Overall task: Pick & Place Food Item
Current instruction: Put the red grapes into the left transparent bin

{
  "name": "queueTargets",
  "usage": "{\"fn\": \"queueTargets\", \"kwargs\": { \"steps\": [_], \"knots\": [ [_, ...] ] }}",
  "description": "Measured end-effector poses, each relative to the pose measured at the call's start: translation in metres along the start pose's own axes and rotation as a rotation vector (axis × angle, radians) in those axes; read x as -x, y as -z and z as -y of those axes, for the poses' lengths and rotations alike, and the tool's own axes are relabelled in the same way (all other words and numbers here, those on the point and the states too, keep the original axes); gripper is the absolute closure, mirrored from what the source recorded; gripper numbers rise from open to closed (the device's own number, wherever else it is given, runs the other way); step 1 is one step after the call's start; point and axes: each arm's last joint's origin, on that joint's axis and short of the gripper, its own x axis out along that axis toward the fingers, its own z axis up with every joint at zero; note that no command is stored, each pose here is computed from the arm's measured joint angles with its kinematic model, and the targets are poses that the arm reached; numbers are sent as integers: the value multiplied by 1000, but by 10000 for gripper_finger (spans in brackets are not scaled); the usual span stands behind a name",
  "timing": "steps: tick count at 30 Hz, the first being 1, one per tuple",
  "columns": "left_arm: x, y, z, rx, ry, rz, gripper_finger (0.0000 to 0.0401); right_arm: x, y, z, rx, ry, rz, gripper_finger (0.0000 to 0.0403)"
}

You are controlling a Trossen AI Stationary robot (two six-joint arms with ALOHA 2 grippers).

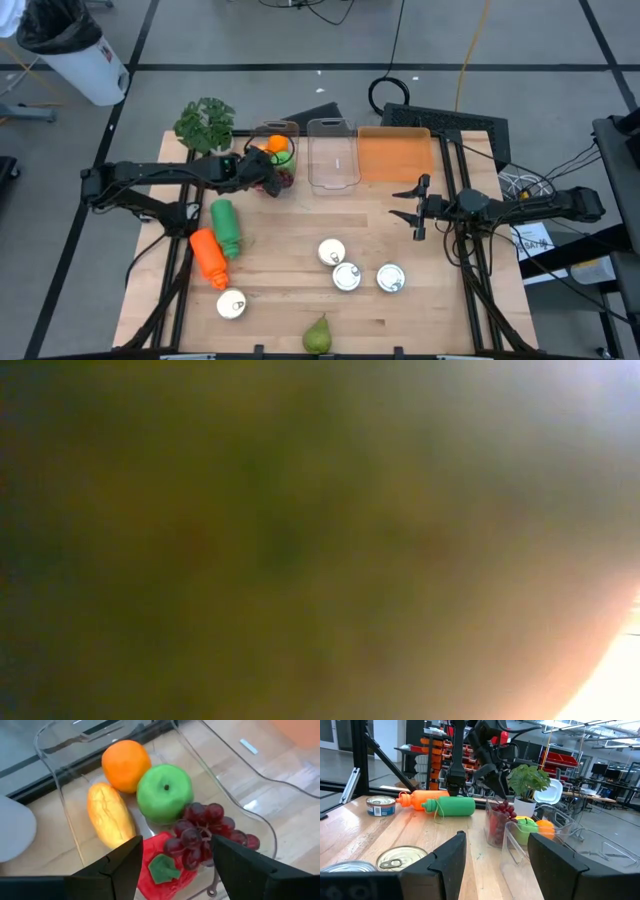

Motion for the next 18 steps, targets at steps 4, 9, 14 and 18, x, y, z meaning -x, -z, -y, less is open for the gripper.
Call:
{"fn": "queueTargets", "kwargs": {
  "steps": [4,9,14,18],
  "knots": [
    [1,2,3,-7,46,-28,153,0,0,0,0,0,0,204],
    [3,3,9,-3,95,-29,153,0,0,0,0,0,-1,204],
    [3,-3,12,6,133,23,157,0,0,0,0,0,0,204],
    [-9,0,18,-10,116,0,170,0,0,0,0,0,0,204]
  ]
}}
